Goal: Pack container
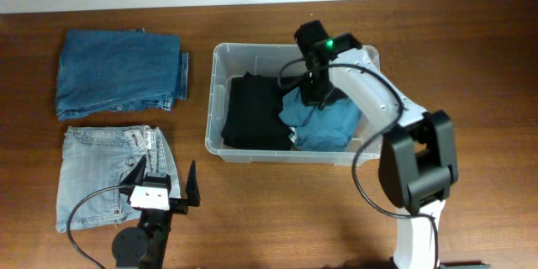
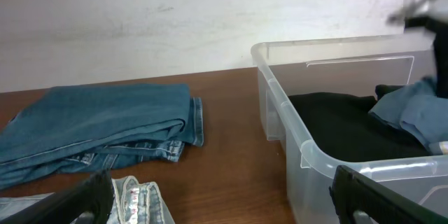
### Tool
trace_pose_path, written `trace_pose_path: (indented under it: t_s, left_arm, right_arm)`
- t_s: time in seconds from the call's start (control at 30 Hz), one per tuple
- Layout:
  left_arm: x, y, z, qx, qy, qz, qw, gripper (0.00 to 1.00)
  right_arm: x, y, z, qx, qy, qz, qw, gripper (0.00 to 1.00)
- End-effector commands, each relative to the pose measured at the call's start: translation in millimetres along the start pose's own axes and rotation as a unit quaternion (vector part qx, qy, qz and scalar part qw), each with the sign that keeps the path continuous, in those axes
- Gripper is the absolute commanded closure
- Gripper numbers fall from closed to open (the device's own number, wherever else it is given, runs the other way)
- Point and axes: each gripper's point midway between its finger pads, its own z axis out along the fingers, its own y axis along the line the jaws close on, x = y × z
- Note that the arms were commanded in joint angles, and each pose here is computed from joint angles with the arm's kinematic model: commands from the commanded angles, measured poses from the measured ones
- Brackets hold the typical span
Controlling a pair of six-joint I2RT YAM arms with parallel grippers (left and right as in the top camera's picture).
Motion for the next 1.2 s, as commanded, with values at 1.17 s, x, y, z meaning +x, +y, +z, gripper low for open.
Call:
trace_pose_path:
  t_s: [1.17]
  left_arm:
    - [2, 1, 0, -0.001, 0.003, 0.007, 1.000, 0.01]
  right_arm:
    - [-17, -31, -54, -0.055, -0.094, 0.049, 0.993, 0.96]
